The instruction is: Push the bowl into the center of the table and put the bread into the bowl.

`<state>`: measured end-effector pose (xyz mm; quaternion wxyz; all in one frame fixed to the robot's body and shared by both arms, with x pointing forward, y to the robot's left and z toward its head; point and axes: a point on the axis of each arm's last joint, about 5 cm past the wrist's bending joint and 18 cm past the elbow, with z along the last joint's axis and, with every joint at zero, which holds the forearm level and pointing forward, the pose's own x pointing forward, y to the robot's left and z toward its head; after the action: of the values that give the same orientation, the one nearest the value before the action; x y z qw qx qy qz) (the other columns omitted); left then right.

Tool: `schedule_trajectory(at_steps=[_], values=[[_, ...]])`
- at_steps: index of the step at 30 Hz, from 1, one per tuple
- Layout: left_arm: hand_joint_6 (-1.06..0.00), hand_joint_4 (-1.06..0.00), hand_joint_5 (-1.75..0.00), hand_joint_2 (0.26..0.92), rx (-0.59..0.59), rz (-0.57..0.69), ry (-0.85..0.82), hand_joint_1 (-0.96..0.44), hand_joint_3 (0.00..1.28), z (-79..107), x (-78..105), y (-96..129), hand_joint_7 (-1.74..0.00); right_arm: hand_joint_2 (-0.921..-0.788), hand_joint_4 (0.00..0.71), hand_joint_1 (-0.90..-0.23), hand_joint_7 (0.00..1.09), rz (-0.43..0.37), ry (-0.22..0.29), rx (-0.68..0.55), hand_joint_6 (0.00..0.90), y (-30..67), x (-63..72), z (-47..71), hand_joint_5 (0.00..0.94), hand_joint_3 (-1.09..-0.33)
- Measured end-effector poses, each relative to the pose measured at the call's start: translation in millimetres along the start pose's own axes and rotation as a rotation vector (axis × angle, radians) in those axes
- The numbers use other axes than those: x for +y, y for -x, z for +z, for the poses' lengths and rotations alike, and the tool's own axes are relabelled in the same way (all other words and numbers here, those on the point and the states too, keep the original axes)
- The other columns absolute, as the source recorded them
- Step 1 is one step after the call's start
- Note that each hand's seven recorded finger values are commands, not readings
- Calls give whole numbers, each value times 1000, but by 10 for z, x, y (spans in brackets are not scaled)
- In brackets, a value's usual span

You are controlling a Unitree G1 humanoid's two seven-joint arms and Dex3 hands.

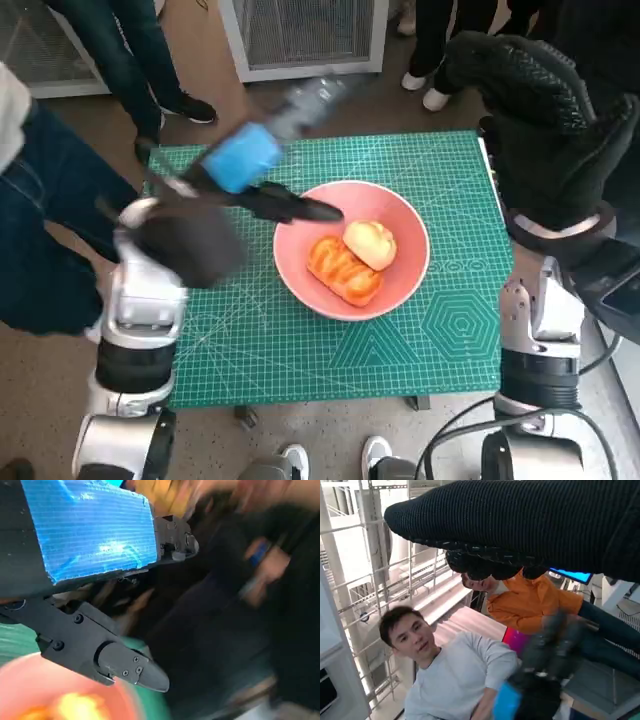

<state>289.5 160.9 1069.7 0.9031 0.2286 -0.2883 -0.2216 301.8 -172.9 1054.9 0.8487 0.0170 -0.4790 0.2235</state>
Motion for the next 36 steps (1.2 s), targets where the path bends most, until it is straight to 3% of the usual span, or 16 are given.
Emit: schedule_trajectory(at_steps=[6, 17, 36], values=[[-52, 1, 1, 902, -108, 157, 175, -600, 35, -72, -21, 134, -111, -921, 335, -669, 427, -3, -4, -4, 224, -36, -6, -6, 0, -769], [-82, -51, -20, 907, -206, 343, 298, -485, 14, -94, -73, 344, -138, -921, 335, -645, 426, -6, -9, -13, 219, -77, 12, -23, 0, -773], [-150, -122, -23, 919, -213, 441, 346, -433, 21, -126, -169, 479, -161, -921, 334, -641, 425, -2, -6, -15, 219, -114, 35, -54, 0, -767]])
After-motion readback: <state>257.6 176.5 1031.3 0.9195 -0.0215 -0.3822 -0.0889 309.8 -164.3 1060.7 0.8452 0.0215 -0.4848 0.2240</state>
